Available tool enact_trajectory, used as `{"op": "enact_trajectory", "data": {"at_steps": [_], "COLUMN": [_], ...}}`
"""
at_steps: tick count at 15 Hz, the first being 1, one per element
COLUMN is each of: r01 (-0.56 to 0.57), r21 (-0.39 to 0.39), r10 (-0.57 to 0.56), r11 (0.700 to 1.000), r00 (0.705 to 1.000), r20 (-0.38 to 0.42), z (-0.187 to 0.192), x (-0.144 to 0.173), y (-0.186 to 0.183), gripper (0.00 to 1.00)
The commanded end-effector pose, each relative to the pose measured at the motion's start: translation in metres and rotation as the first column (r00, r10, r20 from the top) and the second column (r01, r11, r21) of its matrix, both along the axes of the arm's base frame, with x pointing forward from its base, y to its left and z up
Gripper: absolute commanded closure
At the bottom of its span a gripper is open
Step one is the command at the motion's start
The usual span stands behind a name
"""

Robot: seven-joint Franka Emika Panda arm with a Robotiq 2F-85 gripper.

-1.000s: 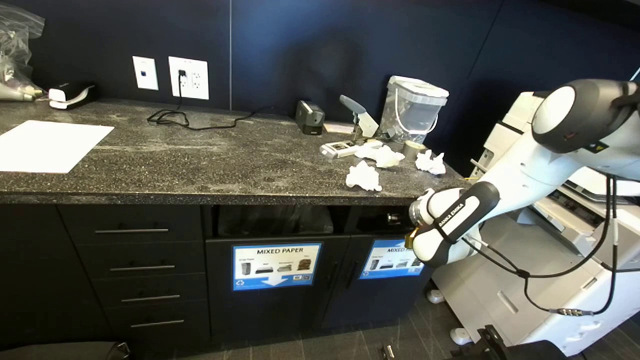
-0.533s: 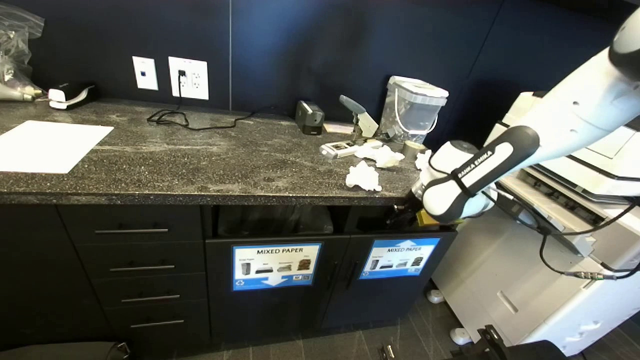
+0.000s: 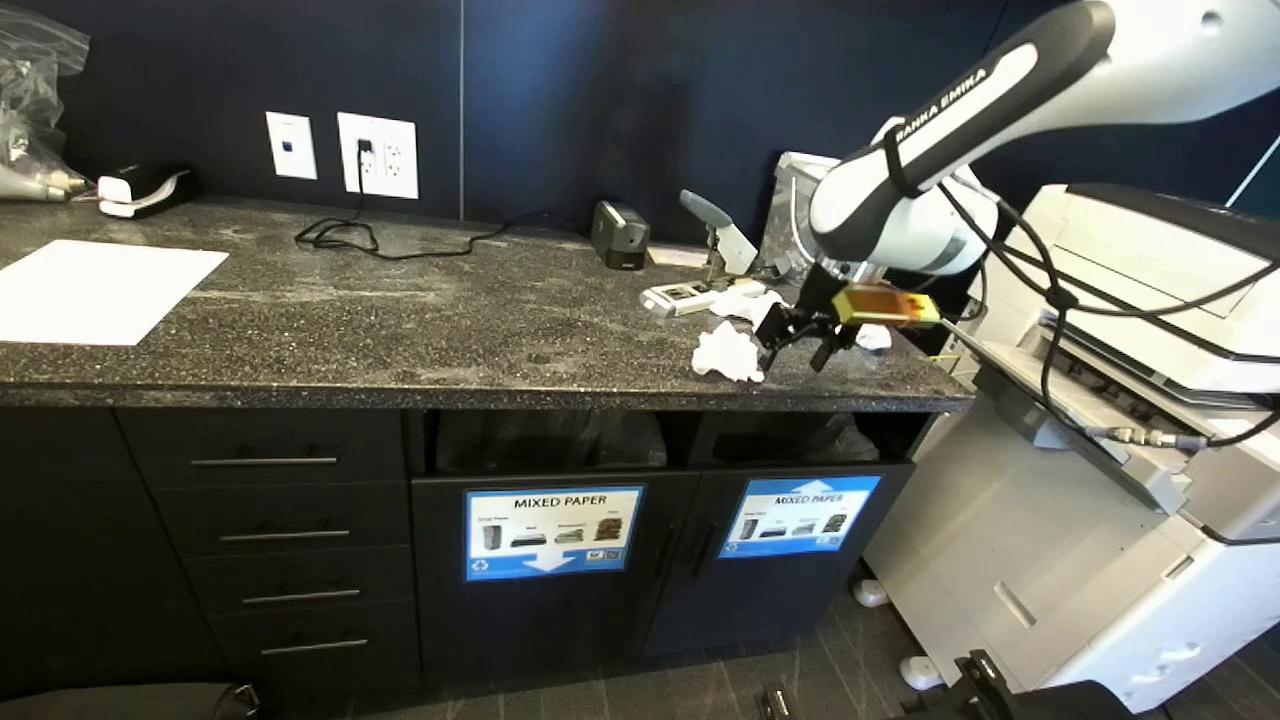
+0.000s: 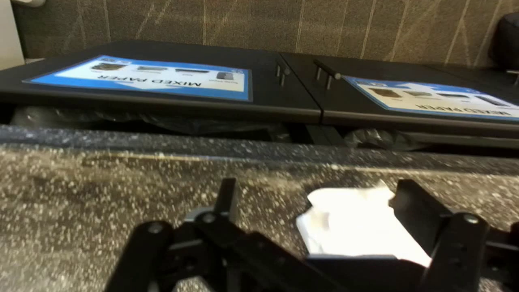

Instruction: Put the papers in the bin to the right

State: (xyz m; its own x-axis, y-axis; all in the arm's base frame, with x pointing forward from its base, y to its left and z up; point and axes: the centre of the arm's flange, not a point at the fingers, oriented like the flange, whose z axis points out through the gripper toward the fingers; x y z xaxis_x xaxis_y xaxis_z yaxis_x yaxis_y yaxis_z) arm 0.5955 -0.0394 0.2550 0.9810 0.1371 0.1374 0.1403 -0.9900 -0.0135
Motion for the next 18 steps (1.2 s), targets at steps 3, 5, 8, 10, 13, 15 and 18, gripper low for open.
{"op": "enact_trajectory", "data": {"at_steps": [3,5,8,10,13,15,18], "r01": [0.028,0.086,0.159,0.233,0.331,0.372,0.414], "r21": [-0.004,-0.007,-0.006,-0.011,-0.019,-0.03,-0.057], "r10": [-0.028,-0.085,-0.159,-0.233,-0.33,-0.37,-0.409], "r11": [1.0,0.996,0.987,0.972,0.943,0.928,0.909], "r00": [0.999,0.996,0.987,0.972,0.943,0.927,0.909], "r20": [0.024,0.037,0.03,0.028,0.051,0.061,0.077], "z": [0.083,0.084,0.068,0.05,0.028,0.018,0.002], "x": [0.008,0.016,0.031,0.04,0.058,0.069,0.078], "y": [0.036,0.047,0.069,0.083,0.099,0.105,0.109], "gripper": [0.0,0.0,0.0,0.0,0.0,0.0,0.0]}}
